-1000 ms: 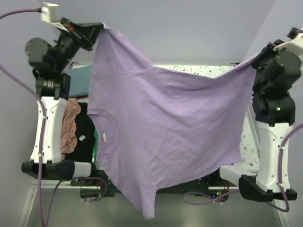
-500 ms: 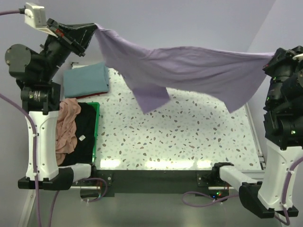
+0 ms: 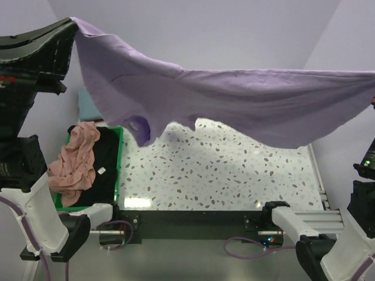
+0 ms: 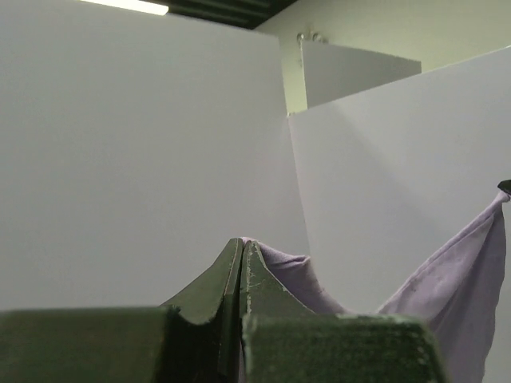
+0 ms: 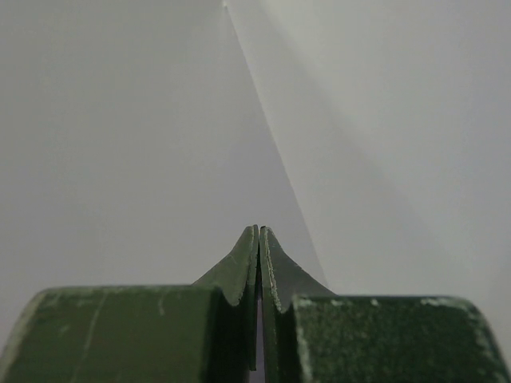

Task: Fold and stack the t-shirts
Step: Flatten the tshirt out

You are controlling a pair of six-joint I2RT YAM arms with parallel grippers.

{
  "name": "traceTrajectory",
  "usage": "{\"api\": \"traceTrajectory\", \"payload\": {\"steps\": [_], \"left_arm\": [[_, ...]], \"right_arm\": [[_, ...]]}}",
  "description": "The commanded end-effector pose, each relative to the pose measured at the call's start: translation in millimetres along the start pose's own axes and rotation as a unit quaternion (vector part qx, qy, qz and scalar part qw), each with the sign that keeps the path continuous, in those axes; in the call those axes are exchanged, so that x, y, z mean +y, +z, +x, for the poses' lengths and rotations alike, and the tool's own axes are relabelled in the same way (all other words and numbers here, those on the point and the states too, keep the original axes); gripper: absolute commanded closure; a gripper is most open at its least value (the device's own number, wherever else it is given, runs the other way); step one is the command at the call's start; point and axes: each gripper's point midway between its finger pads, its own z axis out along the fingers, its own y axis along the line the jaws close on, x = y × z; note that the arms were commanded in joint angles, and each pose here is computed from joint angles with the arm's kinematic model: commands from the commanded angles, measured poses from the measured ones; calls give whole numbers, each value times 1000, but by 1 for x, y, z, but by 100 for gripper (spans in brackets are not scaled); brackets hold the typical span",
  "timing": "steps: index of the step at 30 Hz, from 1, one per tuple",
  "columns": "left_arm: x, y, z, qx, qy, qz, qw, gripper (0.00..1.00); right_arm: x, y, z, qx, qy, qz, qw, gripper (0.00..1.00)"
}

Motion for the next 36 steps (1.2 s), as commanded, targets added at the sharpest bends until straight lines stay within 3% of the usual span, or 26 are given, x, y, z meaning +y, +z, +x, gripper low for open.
{"api": "traceTrajectory", "payload": {"steps": [1, 5, 9, 14, 18, 19, 20, 21, 22, 23, 24, 25, 26, 27, 29, 30, 33, 36], "left_arm": [[-17, -2, -45, -63, 46, 17, 997, 100], [-11, 7, -39, -75, 36, 27, 996, 100], [25, 29, 29, -22, -30, 31, 999, 100], [90, 53, 160, 58, -120, 17, 991, 100], [139, 49, 299, 150, -188, -8, 971, 100], [156, 44, 353, 183, -204, -18, 962, 100], [157, 41, 383, 204, -217, -19, 954, 95], [169, 30, 437, 238, -225, -29, 944, 80], [167, 26, 467, 265, -234, -33, 935, 39], [172, 17, 497, 289, -241, -48, 925, 24], [180, 0, 544, 321, -254, -73, 909, 4], [179, -11, 564, 344, -258, -80, 899, 0], [178, -21, 583, 362, -265, -92, 889, 0], [175, -31, 596, 375, -270, -99, 881, 0], [164, -49, 607, 396, -260, -118, 873, 0], [157, -45, 593, 392, -250, -115, 878, 0], [143, -60, 580, 419, -237, -143, 865, 0], [128, -94, 577, 464, -242, -179, 833, 0]], "right_arm": [[-8, -2, -33, -51, -2, 17, 999, 100], [-6, 12, -19, -45, -14, 31, 998, 100], [4, 45, 39, 6, -42, 41, 998, 100], [27, 93, 163, 114, -78, 34, 990, 100], [30, 119, 290, 222, -121, 48, 966, 100], [27, 122, 328, 254, -133, 56, 956, 100], [22, 117, 354, 275, -133, 66, 950, 100], [17, 115, 371, 286, -137, 79, 945, 100], [8, 110, 401, 303, -145, 89, 938, 100], [4, 106, 416, 316, -151, 97, 932, 100], [-2, 102, 428, 329, -158, 107, 925, 85], [-8, 98, 451, 350, -169, 115, 914, 71], [-10, 93, 460, 367, -176, 121, 906, 59], [-13, 91, 468, 376, -181, 123, 901, 40], [-16, 84, 481, 393, -188, 121, 892, 27], [-16, 81, 483, 397, -188, 116, 891, 12], [-18, 72, 477, 400, -191, 104, 890, 2], [-17, 57, 466, 409, -183, 82, 890, 1]]}}
